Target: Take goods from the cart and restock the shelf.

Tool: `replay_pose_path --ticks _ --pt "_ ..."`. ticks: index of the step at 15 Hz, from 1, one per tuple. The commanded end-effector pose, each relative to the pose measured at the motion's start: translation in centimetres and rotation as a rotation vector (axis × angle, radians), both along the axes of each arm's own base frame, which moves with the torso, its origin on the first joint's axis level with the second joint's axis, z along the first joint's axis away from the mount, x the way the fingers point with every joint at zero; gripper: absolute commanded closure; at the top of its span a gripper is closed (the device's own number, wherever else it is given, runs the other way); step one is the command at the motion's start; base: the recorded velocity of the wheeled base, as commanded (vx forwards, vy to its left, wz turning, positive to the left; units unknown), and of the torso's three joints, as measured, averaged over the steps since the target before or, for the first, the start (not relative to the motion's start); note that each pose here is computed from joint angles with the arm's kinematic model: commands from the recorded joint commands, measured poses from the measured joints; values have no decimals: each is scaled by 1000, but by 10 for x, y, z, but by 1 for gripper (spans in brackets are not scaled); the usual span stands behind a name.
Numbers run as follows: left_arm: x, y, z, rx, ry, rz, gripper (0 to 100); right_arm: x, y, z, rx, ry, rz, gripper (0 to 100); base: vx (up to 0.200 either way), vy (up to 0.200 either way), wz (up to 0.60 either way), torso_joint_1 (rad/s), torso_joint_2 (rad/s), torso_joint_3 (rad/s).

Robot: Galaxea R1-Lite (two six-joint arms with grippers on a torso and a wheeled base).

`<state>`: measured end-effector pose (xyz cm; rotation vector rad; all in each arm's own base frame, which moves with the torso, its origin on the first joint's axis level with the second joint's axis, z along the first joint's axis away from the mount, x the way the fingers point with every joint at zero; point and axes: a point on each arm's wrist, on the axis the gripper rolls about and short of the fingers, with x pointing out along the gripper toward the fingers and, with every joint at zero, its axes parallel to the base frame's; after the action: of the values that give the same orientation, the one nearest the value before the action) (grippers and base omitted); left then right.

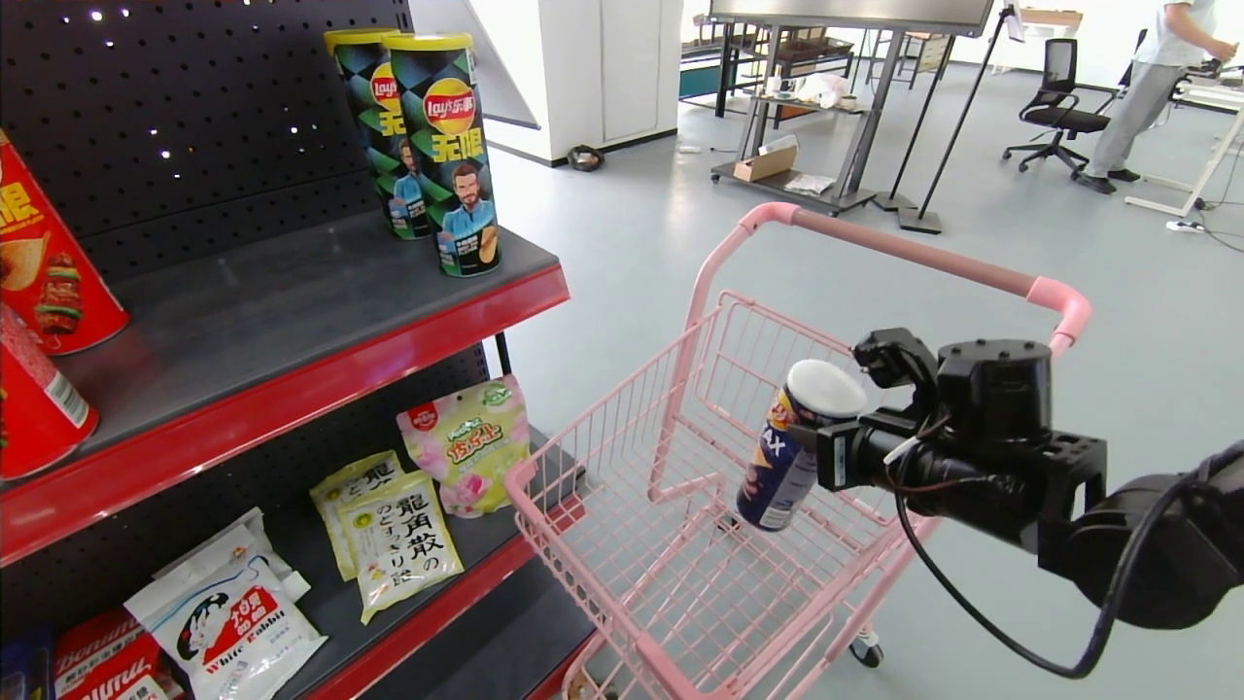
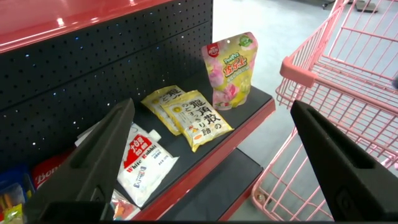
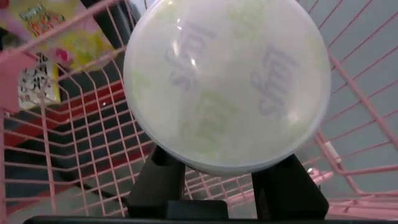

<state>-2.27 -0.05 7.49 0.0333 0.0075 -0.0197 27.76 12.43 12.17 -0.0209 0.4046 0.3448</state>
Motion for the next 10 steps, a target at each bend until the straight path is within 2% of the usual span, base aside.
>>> replay_pose_path --ticks 1,3,5,7,10 --pt "0 0 0 0 0 0 0 -9 -4 61 42 -140 -5 100 0 0 0 0 0 0" --pt "0 0 0 0 0 -2 0 -39 -17 123 44 -146 -5 100 0 0 0 0 0 0" --pt "0 0 0 0 0 0 0 -66 -31 155 49 -178 -30 100 0 0 0 0 0 0" --pt "0 0 0 0 0 -2 0 -98 -46 161 36 -182 -43 100 0 0 0 0 0 0" --pt "0 0 0 0 0 -2 0 -149 -78 134 -75 -120 -69 100 0 0 0 0 0 0"
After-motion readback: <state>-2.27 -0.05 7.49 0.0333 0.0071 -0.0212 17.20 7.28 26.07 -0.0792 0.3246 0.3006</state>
